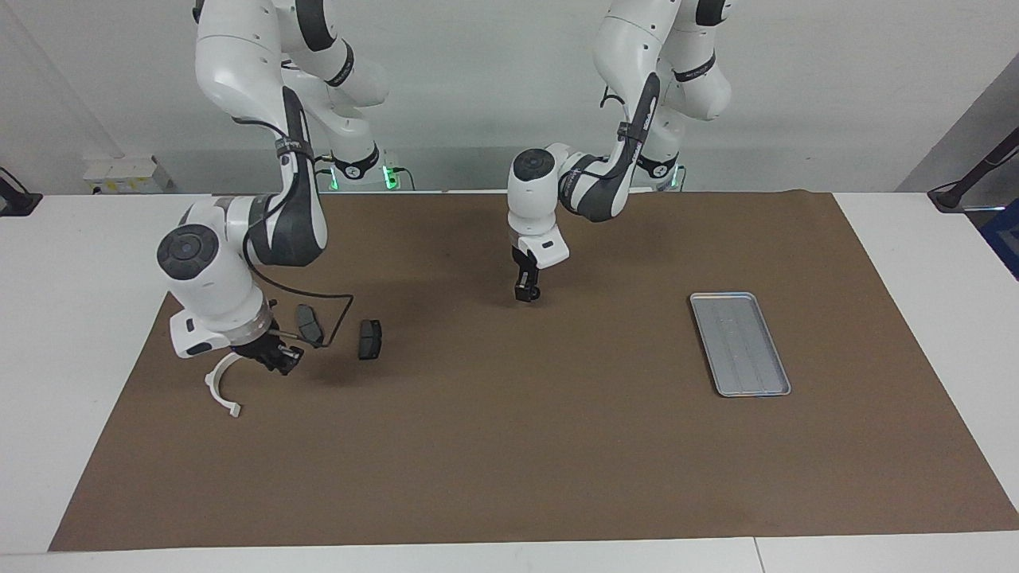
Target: Pick bearing gear from pile to tray
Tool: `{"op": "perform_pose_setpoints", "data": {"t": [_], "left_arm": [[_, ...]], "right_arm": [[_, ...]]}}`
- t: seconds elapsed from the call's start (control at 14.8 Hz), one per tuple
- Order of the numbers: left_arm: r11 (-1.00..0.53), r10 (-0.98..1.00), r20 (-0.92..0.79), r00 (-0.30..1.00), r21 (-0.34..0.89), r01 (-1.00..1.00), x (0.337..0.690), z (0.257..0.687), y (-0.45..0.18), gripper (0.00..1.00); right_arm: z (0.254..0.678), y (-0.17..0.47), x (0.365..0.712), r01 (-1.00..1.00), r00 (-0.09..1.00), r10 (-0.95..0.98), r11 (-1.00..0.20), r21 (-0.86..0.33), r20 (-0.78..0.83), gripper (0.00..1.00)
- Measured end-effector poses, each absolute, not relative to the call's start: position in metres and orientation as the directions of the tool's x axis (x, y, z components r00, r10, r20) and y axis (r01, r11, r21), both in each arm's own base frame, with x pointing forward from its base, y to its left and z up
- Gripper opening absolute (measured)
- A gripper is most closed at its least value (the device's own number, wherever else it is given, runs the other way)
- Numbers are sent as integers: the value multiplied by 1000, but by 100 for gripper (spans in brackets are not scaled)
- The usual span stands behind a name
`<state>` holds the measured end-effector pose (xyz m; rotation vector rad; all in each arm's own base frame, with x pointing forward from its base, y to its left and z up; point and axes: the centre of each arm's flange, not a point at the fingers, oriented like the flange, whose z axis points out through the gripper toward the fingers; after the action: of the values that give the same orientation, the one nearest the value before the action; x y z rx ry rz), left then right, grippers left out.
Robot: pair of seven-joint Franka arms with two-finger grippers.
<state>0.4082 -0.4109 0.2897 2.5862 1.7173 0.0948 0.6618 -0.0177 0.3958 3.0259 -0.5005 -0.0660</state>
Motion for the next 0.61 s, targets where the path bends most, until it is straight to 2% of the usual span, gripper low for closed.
{"op": "perform_pose_setpoints", "data": {"t": [0.07, 0.34, 0.61], "left_arm": [[-393, 920, 34, 391, 66, 917, 408, 290, -411, 40], [-405, 914, 44, 403, 73, 911, 410, 292, -411, 39], [-416, 909, 51, 413, 84, 906, 423, 296, -405, 36]], "right_arm": [[411, -14, 659, -313, 948, -317, -946, 82, -39, 23], [460, 13, 649, -278, 958, -283, -957, 85, -46, 23], [483, 18, 640, -273, 960, -277, -958, 85, -40, 23]]}}
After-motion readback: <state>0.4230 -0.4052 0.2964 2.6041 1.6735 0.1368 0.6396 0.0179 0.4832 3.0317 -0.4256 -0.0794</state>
